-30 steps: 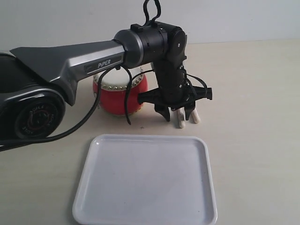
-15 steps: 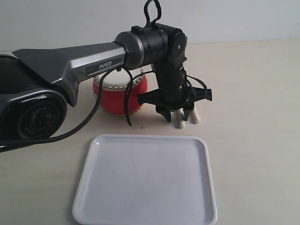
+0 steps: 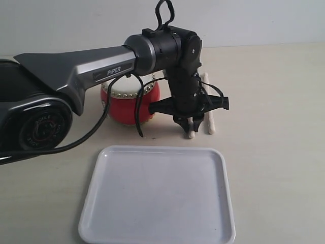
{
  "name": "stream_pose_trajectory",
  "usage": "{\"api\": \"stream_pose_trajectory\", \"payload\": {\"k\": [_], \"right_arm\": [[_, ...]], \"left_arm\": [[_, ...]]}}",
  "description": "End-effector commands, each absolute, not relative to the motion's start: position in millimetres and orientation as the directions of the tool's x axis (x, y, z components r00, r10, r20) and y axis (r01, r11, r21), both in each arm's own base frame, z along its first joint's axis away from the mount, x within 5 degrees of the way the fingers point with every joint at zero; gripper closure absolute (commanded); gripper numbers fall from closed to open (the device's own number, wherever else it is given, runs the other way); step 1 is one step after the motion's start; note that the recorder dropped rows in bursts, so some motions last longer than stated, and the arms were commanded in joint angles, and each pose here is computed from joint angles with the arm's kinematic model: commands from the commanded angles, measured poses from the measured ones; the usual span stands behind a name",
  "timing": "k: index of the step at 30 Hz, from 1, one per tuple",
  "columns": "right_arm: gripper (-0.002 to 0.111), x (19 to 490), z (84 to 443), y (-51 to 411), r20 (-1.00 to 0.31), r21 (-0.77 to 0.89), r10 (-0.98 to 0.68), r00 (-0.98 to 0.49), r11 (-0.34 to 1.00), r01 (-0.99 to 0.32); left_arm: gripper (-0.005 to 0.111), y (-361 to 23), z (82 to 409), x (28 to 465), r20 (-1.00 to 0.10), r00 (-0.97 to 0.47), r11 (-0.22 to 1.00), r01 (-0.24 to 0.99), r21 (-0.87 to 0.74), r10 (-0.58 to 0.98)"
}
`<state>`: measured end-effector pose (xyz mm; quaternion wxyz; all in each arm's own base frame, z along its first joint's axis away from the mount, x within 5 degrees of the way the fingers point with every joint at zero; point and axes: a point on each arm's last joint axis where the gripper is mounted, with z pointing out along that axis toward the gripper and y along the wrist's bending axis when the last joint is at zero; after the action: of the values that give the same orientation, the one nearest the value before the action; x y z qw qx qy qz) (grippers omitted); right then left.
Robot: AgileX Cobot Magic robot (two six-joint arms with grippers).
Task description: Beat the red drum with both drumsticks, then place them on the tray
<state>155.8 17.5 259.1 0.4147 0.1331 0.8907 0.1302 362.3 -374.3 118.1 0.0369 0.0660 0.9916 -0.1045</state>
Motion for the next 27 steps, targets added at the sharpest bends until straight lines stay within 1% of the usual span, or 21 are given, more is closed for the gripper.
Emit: {"api": "stream_pose_trajectory", "payload": {"k": [1,4,7,13,15,20,21,23,24,27], "right_arm": [[0.108,158,262,18,-0.716,0.34,0.34,-0.61,0.933,0.12],[0.108,158,262,18,-0.718,0.338,0.336,-0.609,0.934,0.117],[0.108,158,262,18,-0.721,0.329,0.325,-0.612,0.938,0.111],[0.108,162,260,18,-0.756,0.239,0.21,-0.62,0.97,0.037],[0.108,165,256,18,-0.751,0.216,0.182,-0.635,0.976,0.024],[0.108,175,244,21,-0.675,0.206,0.159,-0.721,0.978,0.022],[0.108,179,242,23,-0.639,0.2,0.13,-0.759,0.98,-0.001],[0.108,187,240,29,-0.583,0.232,0.11,-0.805,0.972,-0.036],[0.108,192,239,33,-0.553,0.245,0.077,-0.83,0.967,-0.074],[0.108,211,237,42,-0.502,0.299,0.054,-0.863,0.947,-0.115]], "left_arm": [[0.107,-366,113,366,-0.055,-0.992,0.977,0.125,-0.174,0.117],[0.107,-361,116,369,-0.042,-0.993,0.98,0.112,-0.165,0.107],[0.107,-359,128,370,-0.067,-0.99,0.976,0.133,-0.171,0.123],[0.107,-360,171,369,-0.175,-0.965,0.949,0.231,-0.214,0.195],[0.107,-358,191,368,-0.219,-0.95,0.935,0.271,-0.228,0.222],[0.107,-348,245,367,-0.354,-0.896,0.896,0.368,-0.25,0.269],[0.107,-345,256,366,-0.388,-0.876,0.886,0.397,-0.242,0.287],[0.107,-336,277,366,-0.441,-0.849,0.88,0.417,-0.227,0.289],[0.107,-328,288,366,-0.466,-0.836,0.879,0.424,-0.218,0.288],[0.107,-302,316,365,-0.52,-0.809,0.876,0.433,-0.21,0.275]]}}
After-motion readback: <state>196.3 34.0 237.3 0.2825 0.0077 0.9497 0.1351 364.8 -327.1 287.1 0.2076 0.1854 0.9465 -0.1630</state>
